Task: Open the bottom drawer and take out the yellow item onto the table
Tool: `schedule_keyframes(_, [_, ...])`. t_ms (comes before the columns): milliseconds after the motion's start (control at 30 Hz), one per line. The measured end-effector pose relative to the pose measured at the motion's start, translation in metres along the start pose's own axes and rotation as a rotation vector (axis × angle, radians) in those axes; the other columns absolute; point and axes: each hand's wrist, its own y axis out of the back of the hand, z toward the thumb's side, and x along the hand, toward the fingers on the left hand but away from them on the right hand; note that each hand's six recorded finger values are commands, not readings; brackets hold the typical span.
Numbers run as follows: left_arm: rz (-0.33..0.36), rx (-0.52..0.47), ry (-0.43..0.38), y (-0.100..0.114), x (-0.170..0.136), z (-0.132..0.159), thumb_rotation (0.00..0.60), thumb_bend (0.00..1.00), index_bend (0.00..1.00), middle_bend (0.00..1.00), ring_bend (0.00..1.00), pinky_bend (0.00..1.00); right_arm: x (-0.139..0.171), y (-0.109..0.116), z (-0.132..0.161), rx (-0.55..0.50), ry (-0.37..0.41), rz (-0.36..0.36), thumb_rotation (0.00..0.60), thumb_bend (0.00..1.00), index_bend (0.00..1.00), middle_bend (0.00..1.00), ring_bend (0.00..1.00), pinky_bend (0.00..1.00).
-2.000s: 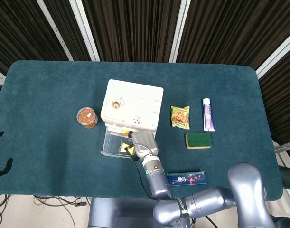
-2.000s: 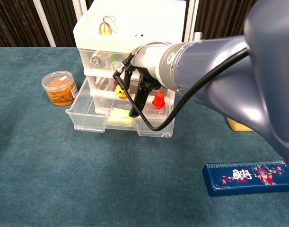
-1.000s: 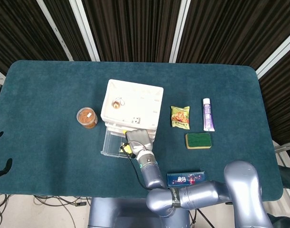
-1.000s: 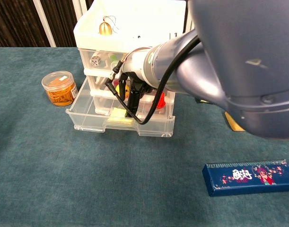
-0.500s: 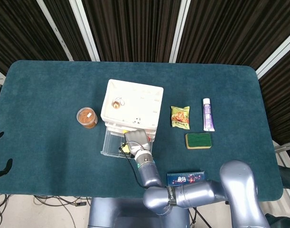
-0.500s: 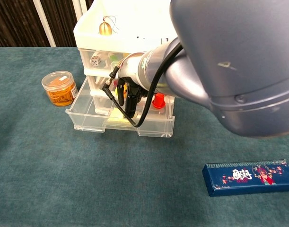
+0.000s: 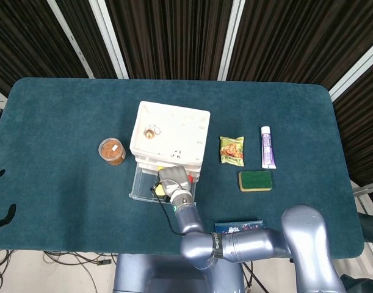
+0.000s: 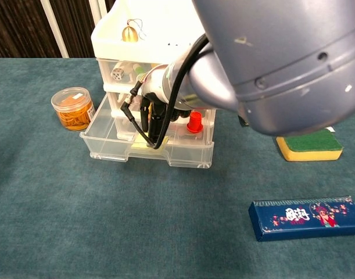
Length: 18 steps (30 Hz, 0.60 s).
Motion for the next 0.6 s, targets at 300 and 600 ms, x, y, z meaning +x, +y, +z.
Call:
schedule_keyframes(300, [0.001, -0.002, 0.003, 0.001, 0.0, -0.001, 0.6, 0.41, 0.04, 0.0, 0.0, 0.0, -0.011, -0.001, -0.002, -0.015, -0.01, 0.041, 0.6, 0.0, 0.4, 1.0, 1.0, 1.0])
schedule_keyframes(600, [0.001, -0.004, 0.004, 0.001, 0.0, -0.001, 0.6, 0.41, 0.04, 0.0, 0.0, 0.0, -0.012, -0.003, -0.001, -0.022, -0.004, 0.034, 0.6, 0.02, 0.47, 1.0, 1.0, 1.0])
